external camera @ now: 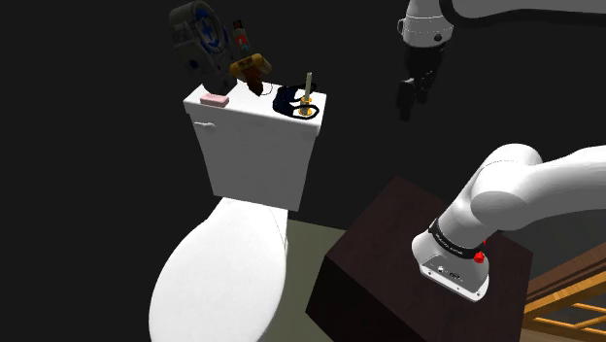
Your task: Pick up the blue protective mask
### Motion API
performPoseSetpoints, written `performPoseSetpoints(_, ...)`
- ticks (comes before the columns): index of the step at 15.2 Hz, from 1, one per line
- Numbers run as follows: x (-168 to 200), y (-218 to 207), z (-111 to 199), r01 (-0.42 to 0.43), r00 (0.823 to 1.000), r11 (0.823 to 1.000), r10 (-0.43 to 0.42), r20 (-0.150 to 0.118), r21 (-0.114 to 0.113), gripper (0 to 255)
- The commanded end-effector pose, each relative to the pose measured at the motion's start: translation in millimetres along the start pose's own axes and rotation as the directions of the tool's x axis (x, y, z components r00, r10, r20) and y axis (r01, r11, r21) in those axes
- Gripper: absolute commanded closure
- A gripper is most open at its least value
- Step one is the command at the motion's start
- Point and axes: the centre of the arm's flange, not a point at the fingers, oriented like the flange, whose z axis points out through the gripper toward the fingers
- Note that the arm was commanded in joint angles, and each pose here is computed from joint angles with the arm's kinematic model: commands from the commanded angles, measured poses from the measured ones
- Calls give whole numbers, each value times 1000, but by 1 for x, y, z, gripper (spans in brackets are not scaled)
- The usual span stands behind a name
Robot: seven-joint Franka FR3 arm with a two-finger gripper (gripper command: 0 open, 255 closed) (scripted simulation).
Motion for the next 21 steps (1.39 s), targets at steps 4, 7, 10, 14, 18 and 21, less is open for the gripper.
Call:
performPoseSetpoints(4,35,-3,7,14,1000,1000,-14,-26,0,0)
performPoseSetpoints(7,70,-6,13,29,998,1000,-29,-52,-1,0)
performPoseSetpoints(10,105,-10,18,43,996,999,-43,-78,-1,0)
performPoseSetpoints(14,152,-16,23,62,992,998,-62,-113,-3,0)
performPoseSetpoints(18,199,-23,27,81,986,997,-81,-147,-6,0)
performPoseSetpoints(21,234,-28,28,95,980,995,-95,-173,-8,0)
